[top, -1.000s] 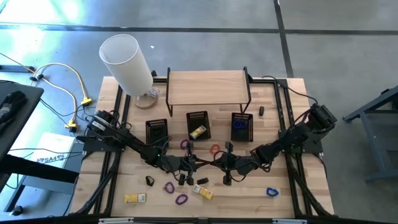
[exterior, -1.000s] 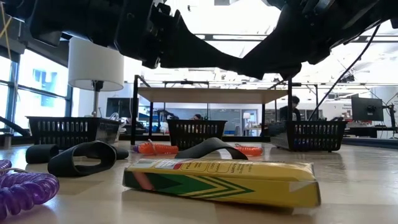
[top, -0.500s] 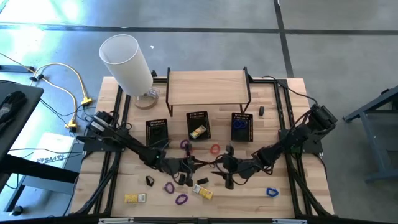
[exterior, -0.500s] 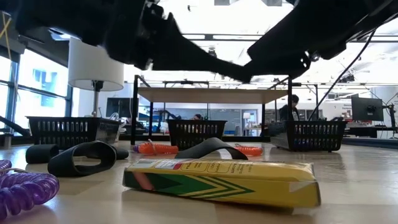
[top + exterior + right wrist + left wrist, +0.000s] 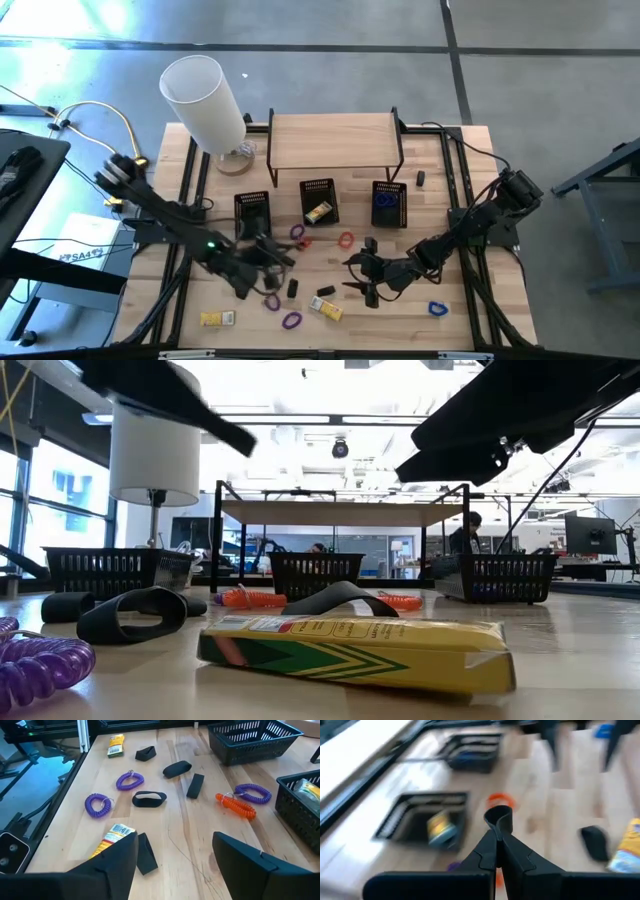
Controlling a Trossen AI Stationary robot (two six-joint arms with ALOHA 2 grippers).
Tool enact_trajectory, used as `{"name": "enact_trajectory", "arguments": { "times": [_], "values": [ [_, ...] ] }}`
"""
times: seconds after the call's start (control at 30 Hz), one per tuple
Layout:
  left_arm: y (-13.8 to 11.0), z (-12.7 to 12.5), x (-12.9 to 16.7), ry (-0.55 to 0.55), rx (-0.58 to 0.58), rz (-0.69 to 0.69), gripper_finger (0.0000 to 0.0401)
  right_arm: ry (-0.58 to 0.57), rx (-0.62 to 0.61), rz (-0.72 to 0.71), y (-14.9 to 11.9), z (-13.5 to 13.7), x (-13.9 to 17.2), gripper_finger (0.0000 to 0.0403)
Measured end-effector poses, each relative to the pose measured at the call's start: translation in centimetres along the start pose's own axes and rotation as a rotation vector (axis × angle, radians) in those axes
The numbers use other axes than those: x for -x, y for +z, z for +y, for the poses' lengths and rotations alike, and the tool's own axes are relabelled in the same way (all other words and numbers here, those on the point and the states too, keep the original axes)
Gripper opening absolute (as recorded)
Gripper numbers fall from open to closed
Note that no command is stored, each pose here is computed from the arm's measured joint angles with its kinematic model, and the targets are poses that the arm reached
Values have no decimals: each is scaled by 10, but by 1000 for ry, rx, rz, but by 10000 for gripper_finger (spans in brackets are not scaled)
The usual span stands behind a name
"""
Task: Pick & Place Office Desk Supplies
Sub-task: Put the black rubber band into the left black bin
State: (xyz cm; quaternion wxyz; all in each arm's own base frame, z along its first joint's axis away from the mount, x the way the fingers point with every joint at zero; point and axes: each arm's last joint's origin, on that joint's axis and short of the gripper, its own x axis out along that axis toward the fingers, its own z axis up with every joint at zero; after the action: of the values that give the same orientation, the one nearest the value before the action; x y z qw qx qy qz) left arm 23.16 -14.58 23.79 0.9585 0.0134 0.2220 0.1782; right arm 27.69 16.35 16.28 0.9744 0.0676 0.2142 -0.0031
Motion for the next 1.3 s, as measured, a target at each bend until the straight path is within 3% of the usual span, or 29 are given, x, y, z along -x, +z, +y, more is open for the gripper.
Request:
{"name": "enact_trajectory", "arguments": {
  "times": [0.2,0.4,0.8,1.13,1.3],
  "values": [
    [-13,42,35,149,166,130,2,0,-1,0,0,0,0,243],
    [-33,68,44,346,395,266,1,0,-19,1,0,0,0,243],
    [-74,83,28,497,517,249,1,0,-29,2,0,0,0,243],
    [-71,83,12,453,477,295,30,0,-30,0,0,0,0,243],
    [-70,89,5,481,531,358,64,0,-29,1,0,0,0,243]
  ]
}}
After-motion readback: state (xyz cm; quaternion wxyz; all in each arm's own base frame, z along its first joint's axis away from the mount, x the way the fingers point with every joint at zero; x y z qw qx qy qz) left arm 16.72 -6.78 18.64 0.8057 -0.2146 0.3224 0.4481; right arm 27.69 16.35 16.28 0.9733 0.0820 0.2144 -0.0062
